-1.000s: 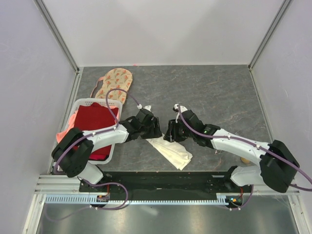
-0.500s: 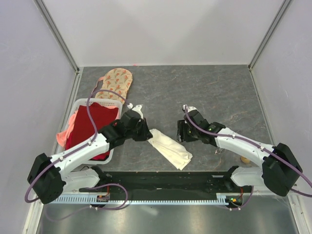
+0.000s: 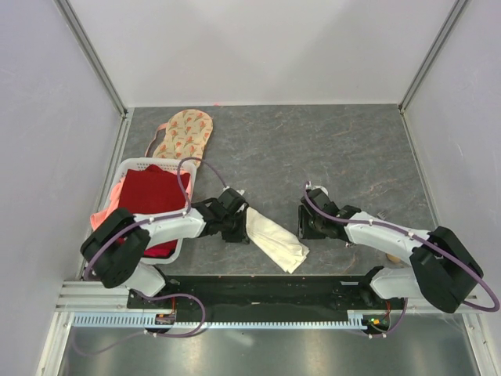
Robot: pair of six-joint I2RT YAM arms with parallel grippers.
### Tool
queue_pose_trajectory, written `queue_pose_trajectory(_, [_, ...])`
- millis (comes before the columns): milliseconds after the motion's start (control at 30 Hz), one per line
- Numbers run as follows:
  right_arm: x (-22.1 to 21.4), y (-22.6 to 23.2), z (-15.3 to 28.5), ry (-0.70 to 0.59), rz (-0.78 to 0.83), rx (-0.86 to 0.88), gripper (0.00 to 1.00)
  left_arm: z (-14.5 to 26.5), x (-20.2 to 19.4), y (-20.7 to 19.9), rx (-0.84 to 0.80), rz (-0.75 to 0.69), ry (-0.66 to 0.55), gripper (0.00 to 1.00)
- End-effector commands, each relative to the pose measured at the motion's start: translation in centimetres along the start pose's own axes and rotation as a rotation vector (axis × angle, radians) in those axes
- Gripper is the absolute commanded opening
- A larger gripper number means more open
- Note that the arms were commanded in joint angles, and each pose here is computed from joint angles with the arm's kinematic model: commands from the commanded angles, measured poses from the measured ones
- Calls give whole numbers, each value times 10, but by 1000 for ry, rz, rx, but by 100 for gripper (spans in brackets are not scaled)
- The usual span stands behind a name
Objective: Fold the napkin into a case and place the utensils inside
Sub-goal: Rotate the smaller rectangle-folded napkin at the center of the board, then smooth out the smaller rectangle-folded napkin at the center of the board.
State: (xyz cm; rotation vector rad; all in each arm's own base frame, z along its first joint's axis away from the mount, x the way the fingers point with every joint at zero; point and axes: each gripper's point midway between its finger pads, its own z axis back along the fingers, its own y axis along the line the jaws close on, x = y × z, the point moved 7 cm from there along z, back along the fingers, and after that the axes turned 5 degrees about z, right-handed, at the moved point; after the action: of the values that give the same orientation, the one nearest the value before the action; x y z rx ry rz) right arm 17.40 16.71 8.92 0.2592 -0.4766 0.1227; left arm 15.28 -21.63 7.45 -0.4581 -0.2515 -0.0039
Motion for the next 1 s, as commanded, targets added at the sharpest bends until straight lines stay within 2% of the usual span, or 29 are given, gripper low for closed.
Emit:
queue_pose_trajectory(0, [-14, 0, -7, 4, -91, 33, 42, -22, 29, -18, 4, -30, -57, 2])
queue_pose_trajectory(167, [-31, 18, -15, 28, -114, 111, 40, -33, 71, -40, -4, -63, -104, 2])
queue_pose_trajectory(233, [-29, 23, -13, 35, -101, 114, 41, -39, 83, -38, 39, -81, -110, 2])
queue_pose_trajectory(300, [-14, 21, -8, -8, -65, 48, 41, -30, 96, -44, 53, -92, -151, 2])
queue_pose_trajectory(333, [-17, 11, -3, 18, -36, -33, 43, -25, 97, -45, 50, -99, -166, 2])
queue_pose_trajectory(400, [2, 6, 10, -41, 39, -112, 47, -18, 90, -39, 57, -100, -168, 2])
queue_pose_trajectory(433, [-1, -1, 19, -2, 76, -164, 50, -9, 87, -40, 36, -101, -180, 2])
queue_pose_trajectory(467, [3, -1, 26, -5, 127, -166, 51, -8, 74, -31, 33, -93, -143, 2])
queue_pose_trajectory(533, [10, 11, 43, -15, 180, -144, 55, 6, 62, -30, -16, -62, -139, 4])
queue_pose_trajectory(567, [13, 18, 50, -29, 196, -118, 57, 5, 44, -22, -43, -44, -76, 7])
queue_pose_trajectory(633, [16, 43, 63, -34, 231, -21, 61, 16, 33, -29, -160, -3, -70, 10])
queue_pose_trajectory(667, [16, 50, 64, -24, 234, 5, 62, 16, 17, -25, -197, 14, -12, 13])
queue_pose_trajectory(700, [19, 61, 67, -28, 233, 43, 63, 19, 13, -27, -227, 27, -10, 13])
queue_pose_trajectory(833, [15, 82, 58, -3, 251, 85, 64, 31, 2, -37, -330, 74, -8, 23])
queue_pose_trajectory(967, [10, 92, 38, 26, 258, 79, 64, 28, -1, -39, -357, 95, -1, 23])
